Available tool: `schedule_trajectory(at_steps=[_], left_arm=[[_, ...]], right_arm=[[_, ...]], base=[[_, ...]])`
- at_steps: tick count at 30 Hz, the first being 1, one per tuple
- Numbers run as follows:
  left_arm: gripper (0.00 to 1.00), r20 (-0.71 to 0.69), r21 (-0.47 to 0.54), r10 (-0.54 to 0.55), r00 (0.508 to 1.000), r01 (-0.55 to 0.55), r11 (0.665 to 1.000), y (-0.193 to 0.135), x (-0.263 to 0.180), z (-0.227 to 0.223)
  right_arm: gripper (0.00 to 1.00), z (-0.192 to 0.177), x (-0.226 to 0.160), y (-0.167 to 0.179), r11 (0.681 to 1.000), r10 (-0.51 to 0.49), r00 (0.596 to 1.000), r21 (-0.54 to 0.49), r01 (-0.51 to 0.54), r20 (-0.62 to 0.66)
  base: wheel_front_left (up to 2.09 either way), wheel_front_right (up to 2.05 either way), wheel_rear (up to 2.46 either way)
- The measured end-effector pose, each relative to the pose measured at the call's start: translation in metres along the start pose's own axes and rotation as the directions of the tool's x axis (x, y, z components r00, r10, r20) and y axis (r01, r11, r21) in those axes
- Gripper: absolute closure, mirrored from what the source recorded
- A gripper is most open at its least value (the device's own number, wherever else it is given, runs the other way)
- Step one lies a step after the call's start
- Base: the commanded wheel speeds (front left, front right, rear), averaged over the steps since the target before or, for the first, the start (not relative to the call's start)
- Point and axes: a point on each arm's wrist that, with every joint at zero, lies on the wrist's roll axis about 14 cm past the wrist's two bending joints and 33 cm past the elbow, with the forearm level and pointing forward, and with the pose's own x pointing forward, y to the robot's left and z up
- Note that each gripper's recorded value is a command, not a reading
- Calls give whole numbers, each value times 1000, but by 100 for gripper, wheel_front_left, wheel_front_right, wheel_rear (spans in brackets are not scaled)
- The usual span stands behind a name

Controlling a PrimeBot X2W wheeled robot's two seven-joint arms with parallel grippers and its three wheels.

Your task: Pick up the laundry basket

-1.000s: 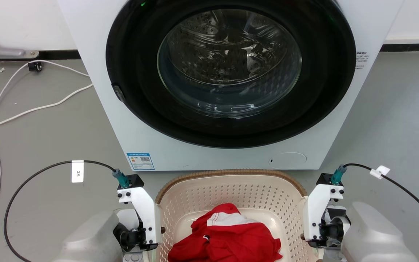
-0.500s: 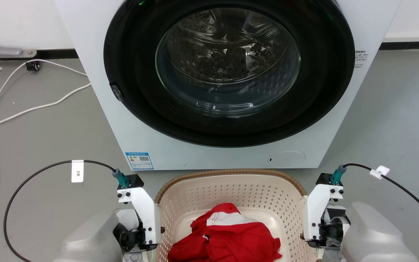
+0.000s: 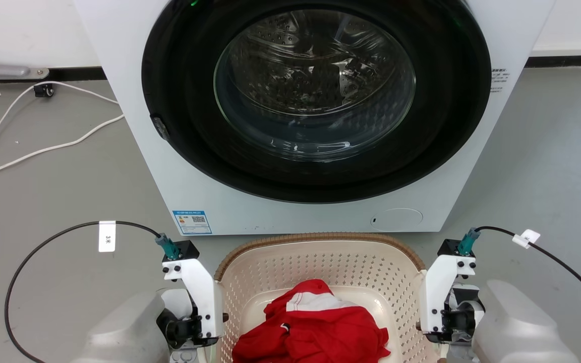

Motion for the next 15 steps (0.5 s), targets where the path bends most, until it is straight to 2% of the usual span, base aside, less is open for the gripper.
schedule_trajectory(at_steps=[15], left_arm=[[100, -7, 3, 3, 1000, -3, 1000, 2, 1, -2]], right_arm=[[100, 1, 2, -1, 1000, -2, 1000, -2, 2, 6]], base=[[0, 0, 0]])
